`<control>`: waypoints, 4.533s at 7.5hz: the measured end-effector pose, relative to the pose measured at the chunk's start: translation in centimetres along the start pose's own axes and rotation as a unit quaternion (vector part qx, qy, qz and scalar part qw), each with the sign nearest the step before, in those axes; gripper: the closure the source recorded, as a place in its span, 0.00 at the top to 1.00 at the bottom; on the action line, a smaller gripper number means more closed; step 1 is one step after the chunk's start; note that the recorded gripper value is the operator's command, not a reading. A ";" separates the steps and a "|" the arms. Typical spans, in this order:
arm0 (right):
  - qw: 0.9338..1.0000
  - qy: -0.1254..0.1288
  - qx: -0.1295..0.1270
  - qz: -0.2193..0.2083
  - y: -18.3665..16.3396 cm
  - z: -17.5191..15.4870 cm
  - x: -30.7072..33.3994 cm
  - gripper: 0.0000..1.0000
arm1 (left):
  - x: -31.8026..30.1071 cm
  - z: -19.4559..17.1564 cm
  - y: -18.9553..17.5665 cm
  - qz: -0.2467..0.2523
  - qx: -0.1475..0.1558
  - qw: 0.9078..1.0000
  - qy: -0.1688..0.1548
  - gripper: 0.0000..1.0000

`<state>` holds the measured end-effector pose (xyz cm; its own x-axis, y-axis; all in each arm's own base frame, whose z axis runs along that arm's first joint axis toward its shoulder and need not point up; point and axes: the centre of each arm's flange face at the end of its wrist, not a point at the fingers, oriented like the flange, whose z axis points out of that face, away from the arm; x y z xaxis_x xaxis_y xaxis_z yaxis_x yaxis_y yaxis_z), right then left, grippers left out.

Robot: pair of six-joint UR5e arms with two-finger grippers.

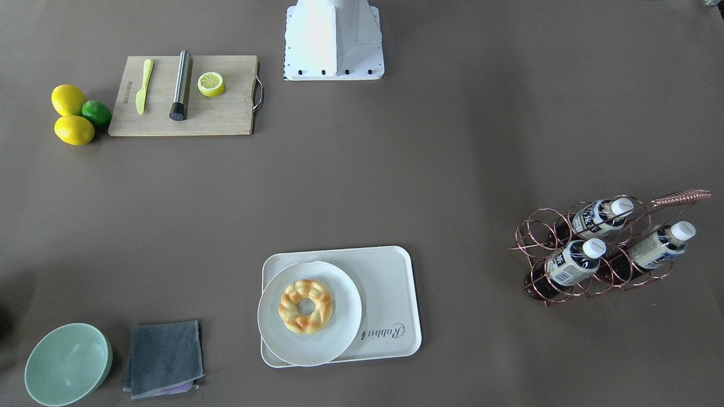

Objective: Place tea on tray

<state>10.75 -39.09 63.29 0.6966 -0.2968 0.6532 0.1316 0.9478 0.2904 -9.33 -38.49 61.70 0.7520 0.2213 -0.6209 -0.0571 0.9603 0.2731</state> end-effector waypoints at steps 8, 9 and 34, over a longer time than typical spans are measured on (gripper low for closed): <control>1.000 -0.001 0.001 -0.001 0.0 0.0 -0.1 1.00 | -0.1 0.7 0.2 -0.002 -0.004 1.000 0.007 0.97; 1.000 -0.004 0.002 -0.001 0.0 0.0 -0.1 1.00 | -0.2 0.7 0.4 -0.001 -0.005 1.000 0.007 0.97; 0.999 -0.019 -0.020 0.019 2.9 2.2 1.1 1.00 | 30.3 5.8 -20.6 -0.094 0.132 0.986 0.038 0.74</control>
<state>10.34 -36.88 66.37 0.6750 -0.2646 0.6888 0.1342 0.9619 0.2380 18.49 -52.57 41.50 0.6813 0.0656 -0.7290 0.2592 0.9098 0.3241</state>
